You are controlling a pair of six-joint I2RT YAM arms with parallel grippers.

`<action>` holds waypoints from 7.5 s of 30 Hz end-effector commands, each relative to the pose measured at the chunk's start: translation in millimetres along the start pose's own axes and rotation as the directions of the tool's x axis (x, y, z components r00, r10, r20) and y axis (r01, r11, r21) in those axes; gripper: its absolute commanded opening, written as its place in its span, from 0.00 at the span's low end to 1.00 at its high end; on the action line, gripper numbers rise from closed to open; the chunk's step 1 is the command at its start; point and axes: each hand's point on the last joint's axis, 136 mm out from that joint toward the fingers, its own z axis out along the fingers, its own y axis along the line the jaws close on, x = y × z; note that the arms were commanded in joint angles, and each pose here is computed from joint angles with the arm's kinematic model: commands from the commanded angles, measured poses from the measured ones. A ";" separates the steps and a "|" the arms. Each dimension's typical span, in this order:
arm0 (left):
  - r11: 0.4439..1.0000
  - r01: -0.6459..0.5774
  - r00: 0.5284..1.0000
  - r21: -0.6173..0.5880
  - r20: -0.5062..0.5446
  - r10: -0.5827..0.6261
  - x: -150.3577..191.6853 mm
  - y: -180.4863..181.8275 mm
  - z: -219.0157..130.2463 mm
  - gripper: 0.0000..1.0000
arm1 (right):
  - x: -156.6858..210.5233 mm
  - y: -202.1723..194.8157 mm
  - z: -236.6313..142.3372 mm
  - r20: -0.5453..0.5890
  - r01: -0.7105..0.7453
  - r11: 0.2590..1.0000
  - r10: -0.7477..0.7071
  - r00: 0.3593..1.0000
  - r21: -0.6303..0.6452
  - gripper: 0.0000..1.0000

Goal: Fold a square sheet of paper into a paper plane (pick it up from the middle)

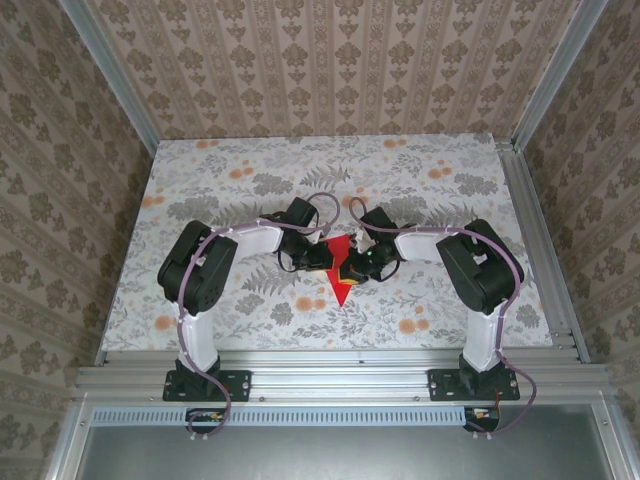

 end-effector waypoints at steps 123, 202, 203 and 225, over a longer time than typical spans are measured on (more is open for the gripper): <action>0.979 -0.098 0.985 -0.180 -0.156 0.070 32.0 27.2 2.7 0.06 | 8.9 18.4 -12.4 0.024 0.070 0.996 -0.068 0.997 -0.059 0.14; 0.933 -0.186 0.962 -0.307 -0.251 0.109 44.5 52.3 18.9 0.05 | 71.7 -3.5 20.7 -0.065 0.036 0.998 -0.033 0.997 0.050 0.07; 0.934 -0.184 0.962 -0.306 -0.252 0.107 44.8 53.1 19.3 0.05 | 73.8 -5.0 21.3 -0.070 0.036 0.998 -0.032 0.997 0.056 0.07; 0.940 -0.173 0.964 -0.295 -0.247 0.100 46.6 57.1 23.0 0.05 | 58.0 35.1 13.8 0.048 0.013 0.998 -0.010 0.999 -0.064 0.08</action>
